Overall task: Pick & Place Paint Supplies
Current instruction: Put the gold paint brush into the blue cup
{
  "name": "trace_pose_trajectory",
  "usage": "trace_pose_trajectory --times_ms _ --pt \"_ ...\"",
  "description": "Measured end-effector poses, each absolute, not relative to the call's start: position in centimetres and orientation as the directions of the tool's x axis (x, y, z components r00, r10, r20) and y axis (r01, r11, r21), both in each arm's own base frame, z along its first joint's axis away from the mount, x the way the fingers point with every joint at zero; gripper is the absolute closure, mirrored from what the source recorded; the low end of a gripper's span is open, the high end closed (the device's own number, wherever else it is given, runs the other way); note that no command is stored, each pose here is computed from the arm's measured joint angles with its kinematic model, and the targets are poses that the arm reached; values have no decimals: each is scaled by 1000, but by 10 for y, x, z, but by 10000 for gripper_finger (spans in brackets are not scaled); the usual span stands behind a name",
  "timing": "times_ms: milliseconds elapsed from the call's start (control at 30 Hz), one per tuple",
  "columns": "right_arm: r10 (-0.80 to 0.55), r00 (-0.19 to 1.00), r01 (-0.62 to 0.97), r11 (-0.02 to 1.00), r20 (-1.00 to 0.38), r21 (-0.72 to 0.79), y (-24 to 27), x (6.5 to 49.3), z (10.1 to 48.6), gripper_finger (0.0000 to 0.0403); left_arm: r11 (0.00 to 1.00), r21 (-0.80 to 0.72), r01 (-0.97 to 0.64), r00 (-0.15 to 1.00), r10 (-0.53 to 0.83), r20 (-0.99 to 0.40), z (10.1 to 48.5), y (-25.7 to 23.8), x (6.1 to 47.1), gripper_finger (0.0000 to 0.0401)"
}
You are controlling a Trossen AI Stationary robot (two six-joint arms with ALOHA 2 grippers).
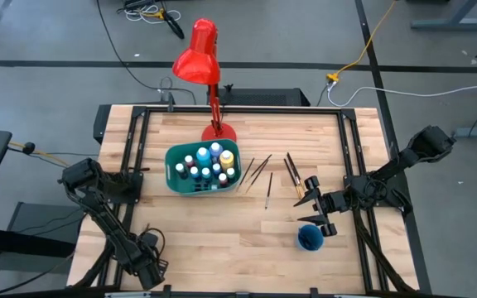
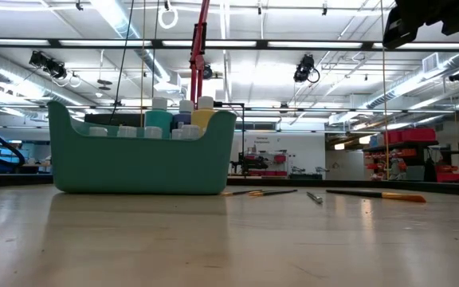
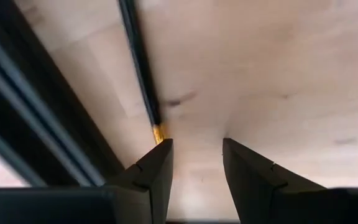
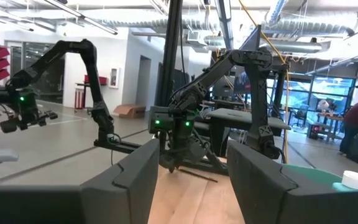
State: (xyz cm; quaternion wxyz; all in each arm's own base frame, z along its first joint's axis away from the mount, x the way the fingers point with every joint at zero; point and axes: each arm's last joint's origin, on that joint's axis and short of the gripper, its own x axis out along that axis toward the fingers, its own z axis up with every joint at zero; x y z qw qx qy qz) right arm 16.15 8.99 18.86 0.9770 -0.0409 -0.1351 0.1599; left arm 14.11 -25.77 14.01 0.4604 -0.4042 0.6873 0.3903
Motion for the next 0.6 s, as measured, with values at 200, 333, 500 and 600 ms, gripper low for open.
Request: trace_pose_trajectory --times_ms 200,333,500,600 --pt "324 912 -297 945 251 -137 90 161 189 207 346 223 -911 -271 -97 -958 159 -258 142 256" --pt "323 913 -297 945 250 -137 90 161 189 207 325 268 -907 -302 -57 -952 160 -256 135 256" --pt "325 913 -304 945 246 -120 90 162 188 207 323 264 -909 -294 -46 -955 153 -253 132 256" --pt "325 914 -304 945 245 -119 90 162 188 207 303 266 -915 -286 -22 -958 149 -248 132 256"
